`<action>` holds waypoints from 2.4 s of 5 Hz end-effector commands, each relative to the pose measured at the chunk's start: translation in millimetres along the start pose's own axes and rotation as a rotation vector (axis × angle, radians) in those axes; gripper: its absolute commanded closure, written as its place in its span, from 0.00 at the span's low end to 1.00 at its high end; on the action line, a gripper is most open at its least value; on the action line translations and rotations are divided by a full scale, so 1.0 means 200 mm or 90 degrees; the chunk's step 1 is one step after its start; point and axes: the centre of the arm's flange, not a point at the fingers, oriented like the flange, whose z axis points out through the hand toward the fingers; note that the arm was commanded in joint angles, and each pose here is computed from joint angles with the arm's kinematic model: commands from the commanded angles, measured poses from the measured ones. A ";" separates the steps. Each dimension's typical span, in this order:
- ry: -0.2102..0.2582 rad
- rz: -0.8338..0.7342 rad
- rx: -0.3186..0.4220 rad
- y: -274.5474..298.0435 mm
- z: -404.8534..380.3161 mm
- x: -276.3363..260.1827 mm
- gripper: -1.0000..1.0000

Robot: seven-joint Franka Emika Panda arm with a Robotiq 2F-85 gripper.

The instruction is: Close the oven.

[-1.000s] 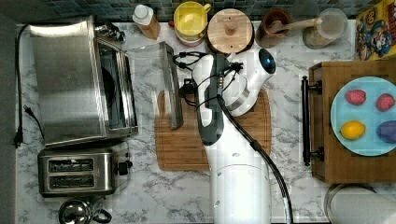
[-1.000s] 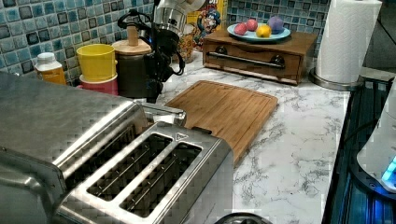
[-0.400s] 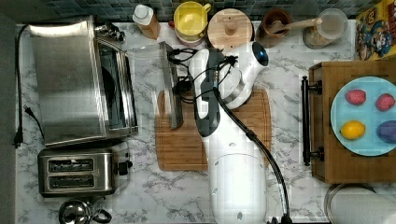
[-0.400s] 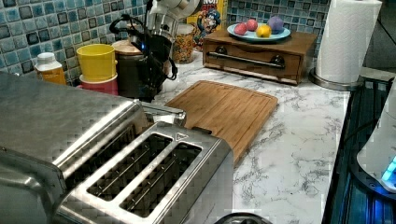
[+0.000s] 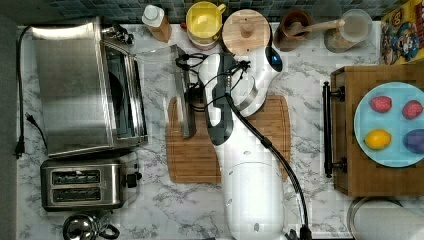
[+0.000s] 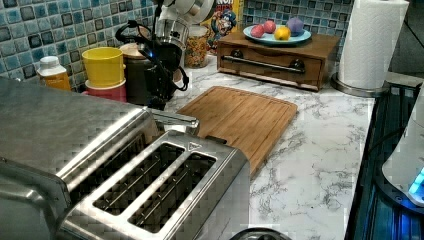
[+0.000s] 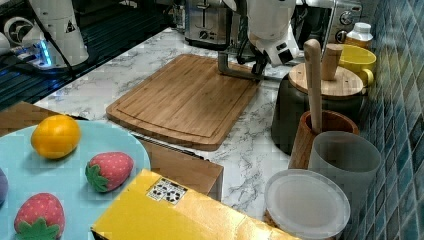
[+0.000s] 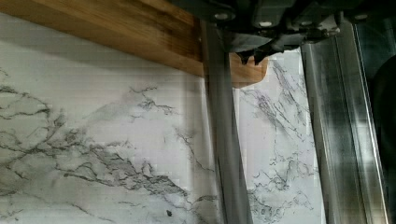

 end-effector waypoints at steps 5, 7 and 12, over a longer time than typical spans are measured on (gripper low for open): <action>0.022 -0.283 0.074 -1.45 -0.34 0.00 1.00; 0.057 -0.287 -0.107 -1.73 -0.22 -0.11 1.00; 0.188 -0.231 -0.437 -2.02 -0.04 -0.20 1.00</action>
